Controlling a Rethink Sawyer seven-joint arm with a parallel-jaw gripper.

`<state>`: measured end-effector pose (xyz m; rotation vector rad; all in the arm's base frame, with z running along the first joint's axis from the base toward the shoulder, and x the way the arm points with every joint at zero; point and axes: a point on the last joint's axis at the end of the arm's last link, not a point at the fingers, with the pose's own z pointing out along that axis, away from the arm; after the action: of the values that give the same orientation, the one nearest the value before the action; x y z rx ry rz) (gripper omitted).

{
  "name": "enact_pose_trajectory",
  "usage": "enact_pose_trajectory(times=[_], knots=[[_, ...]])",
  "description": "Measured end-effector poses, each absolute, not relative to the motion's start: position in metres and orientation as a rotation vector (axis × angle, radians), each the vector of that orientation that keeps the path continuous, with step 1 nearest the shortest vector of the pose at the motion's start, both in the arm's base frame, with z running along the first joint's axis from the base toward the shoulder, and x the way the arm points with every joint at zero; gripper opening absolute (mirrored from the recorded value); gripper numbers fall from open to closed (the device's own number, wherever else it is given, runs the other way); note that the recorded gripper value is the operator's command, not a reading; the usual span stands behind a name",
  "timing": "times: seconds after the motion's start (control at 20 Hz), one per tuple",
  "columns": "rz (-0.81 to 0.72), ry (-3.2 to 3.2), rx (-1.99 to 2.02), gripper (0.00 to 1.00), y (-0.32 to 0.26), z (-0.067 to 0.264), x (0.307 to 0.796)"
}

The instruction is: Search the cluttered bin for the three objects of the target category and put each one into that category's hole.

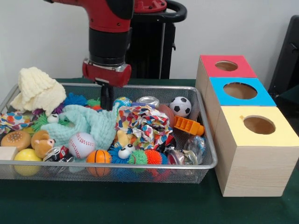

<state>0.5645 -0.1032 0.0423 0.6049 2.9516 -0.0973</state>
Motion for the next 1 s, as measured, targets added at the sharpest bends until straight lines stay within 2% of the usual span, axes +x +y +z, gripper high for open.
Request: enact_pose_trajectory(times=[0.1, 0.4, 1.0], knots=[[-0.125, 2.952, 0.612, 0.00, -0.131, 0.039, 0.554], [-0.172, 2.956, 0.583, 0.00, -0.166, 0.023, 0.548], [-0.203, 2.980, 0.439, 0.00, -0.158, -0.003, 0.556]])
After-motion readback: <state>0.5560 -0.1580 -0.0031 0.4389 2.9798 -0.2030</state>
